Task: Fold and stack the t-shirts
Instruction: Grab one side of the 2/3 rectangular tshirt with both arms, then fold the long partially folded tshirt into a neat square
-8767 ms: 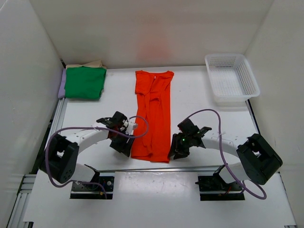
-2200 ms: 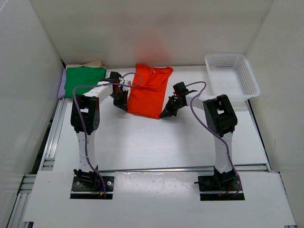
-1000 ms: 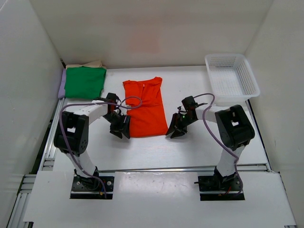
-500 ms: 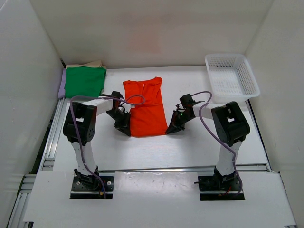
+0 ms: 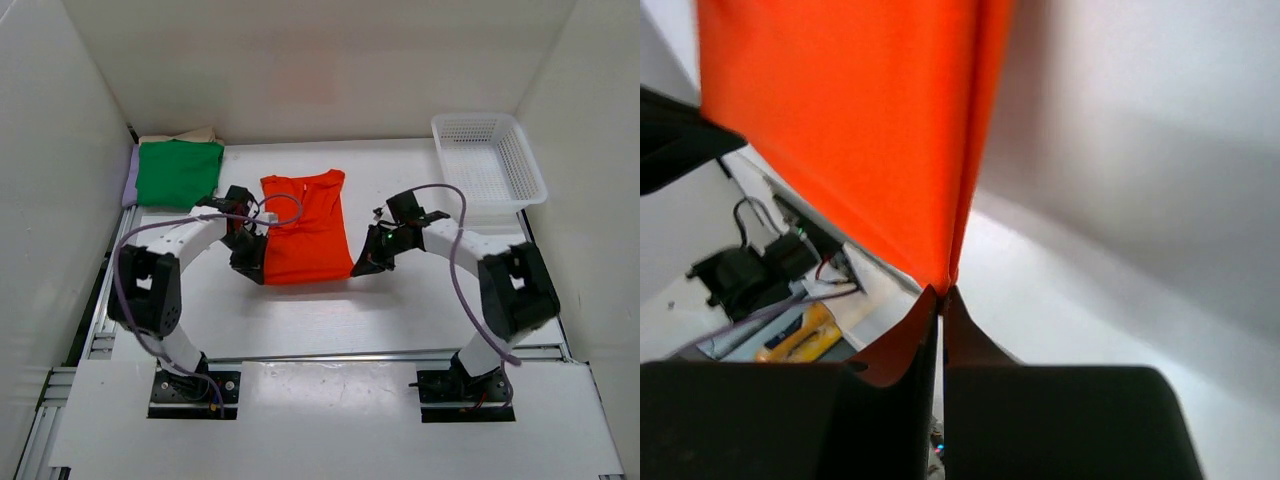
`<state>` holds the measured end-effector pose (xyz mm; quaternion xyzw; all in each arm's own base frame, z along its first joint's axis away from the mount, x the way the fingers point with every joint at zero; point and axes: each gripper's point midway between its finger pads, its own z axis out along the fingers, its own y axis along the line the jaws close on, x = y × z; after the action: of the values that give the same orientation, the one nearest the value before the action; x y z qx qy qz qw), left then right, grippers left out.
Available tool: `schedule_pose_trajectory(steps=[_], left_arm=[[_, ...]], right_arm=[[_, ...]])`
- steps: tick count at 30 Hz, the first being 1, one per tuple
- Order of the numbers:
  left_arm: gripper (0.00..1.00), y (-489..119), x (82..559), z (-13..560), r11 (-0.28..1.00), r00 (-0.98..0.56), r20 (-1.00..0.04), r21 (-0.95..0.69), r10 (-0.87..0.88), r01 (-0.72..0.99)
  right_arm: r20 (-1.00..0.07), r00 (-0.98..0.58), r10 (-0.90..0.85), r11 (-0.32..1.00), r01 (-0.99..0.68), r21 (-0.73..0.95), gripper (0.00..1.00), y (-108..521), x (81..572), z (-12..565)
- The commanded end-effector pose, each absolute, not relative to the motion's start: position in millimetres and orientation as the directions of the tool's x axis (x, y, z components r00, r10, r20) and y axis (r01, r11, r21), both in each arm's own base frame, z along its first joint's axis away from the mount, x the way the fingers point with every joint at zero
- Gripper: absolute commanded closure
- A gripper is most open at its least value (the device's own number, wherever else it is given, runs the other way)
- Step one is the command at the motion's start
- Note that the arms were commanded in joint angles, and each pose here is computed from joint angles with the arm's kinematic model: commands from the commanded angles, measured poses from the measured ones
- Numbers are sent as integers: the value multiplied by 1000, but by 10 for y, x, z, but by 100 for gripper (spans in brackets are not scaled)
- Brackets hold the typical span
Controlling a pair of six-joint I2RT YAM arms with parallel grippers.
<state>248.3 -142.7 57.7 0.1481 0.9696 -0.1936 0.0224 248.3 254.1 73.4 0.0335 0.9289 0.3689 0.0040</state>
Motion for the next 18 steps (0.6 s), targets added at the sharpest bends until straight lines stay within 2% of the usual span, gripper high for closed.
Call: schedule_pose_trajectory(steps=[1, 4, 7, 8, 12, 18], left_arm=[[89, -1143, 2112, 910, 917, -945, -59, -228, 322, 327], [89, -1001, 1848, 1093, 923, -938, -19, -171, 345, 344], [89, -944, 1699, 1349, 917, -929, -57, -145, 366, 371], [89, -900, 1593, 1460, 915, -925, -59, -134, 375, 379], [89, -905, 1623, 1764, 899, -890, -210, -85, 404, 429], [89, -1021, 1847, 1913, 899, -887, -242, -102, 393, 426]], right_arm=[[-10, -1000, 11, 733, 2, 681, 100, 2452, 2117, 1033], [-44, -999, -9, 730, -36, 682, 100, 2405, 1852, 1265], [-66, -998, 9, 726, -39, 686, 100, 2346, 1622, 1478], [-105, -994, 13, 714, -64, 697, 100, 2337, 1560, 1612], [-132, -989, 62, 692, -53, 720, 100, 2288, 1412, 1857], [-172, -979, 106, 710, -47, 703, 100, 2261, 1513, 1958]])
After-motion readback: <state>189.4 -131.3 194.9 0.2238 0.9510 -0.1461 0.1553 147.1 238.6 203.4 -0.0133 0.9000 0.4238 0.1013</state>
